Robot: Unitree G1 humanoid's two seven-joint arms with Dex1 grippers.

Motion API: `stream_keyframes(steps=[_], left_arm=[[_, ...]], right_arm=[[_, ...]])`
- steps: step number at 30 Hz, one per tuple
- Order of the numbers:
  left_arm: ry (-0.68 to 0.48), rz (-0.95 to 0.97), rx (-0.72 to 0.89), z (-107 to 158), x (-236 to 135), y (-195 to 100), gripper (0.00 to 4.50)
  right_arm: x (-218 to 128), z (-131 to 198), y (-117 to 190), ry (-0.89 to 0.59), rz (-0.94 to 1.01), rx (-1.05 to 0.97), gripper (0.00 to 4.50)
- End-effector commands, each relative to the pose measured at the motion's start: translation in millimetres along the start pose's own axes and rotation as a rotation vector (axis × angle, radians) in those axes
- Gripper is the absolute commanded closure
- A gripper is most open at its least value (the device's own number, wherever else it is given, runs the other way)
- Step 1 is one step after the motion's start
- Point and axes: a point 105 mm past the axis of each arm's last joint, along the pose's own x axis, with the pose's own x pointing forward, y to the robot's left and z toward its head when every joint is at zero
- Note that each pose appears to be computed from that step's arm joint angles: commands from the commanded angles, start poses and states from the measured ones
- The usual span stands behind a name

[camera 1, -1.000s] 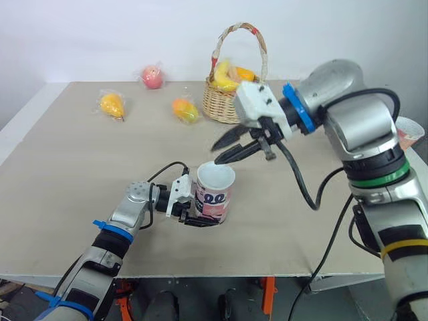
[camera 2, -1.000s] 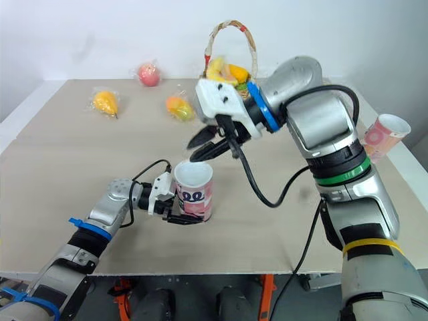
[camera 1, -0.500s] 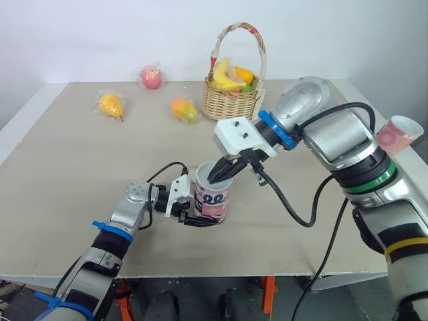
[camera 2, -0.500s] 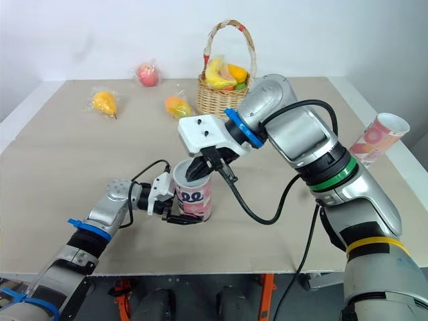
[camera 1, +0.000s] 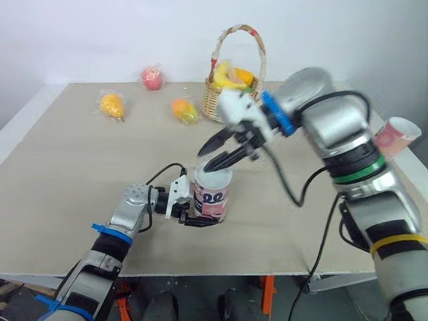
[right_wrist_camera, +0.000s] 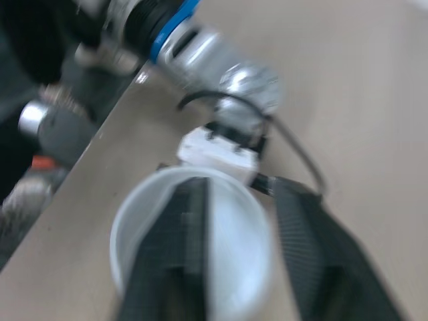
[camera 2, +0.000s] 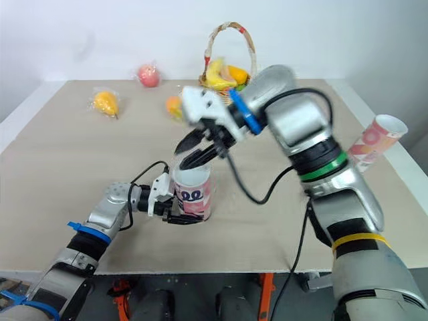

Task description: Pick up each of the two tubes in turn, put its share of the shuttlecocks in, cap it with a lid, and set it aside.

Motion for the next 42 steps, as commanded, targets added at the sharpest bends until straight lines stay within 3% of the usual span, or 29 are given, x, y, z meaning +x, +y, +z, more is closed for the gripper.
stream_keyframes(steps=[1,3,4,11,12,14,19,23,25,29,38,42], left_arm=[[0.046,0.013,-0.064,-19,-5,-6,1.29],[0.044,0.011,-0.062,-19,-5,-6,1.29],[0.041,0.010,-0.060,-19,-4,-6,1.29],[0.013,0.036,0.003,-13,6,-2,1.29],[-0.001,0.045,0.008,-11,6,0,0.60],[-0.041,0.056,0.011,-5,6,3,0.07],[-0.098,0.103,0.085,10,-1,11,0.07],[-0.104,0.108,0.102,16,-17,9,0.07],[-0.079,0.117,0.141,16,-27,6,0.07],[0.026,0.014,0.047,2,-53,-20,0.07],[0.144,0.148,0.069,6,-111,-27,0.07],[0.094,0.239,0.084,39,-138,-28,0.07]], right_arm=[[-34,1,17,-0.028,-0.037,0.036,1.31],[-45,-4,27,-0.037,-0.053,0.101,0.23],[-49,-6,31,-0.039,-0.068,0.120,0.10],[-52,-62,60,0.028,-0.272,0.256,0.10],[-50,-66,63,0.020,-0.292,0.276,0.00],[-43,-76,67,0.007,-0.338,0.317,0.00],[-19,-101,78,-0.013,-0.426,0.366,0.00],[-4,-114,95,0.037,-0.352,0.386,0.00],[0,-111,96,0.006,-0.338,0.397,0.00],[13,-106,98,-0.060,-0.283,0.456,0.00],[32,-102,85,-0.120,-0.291,0.464,0.00],[46,-97,84,-0.154,-0.254,0.412,0.00]])
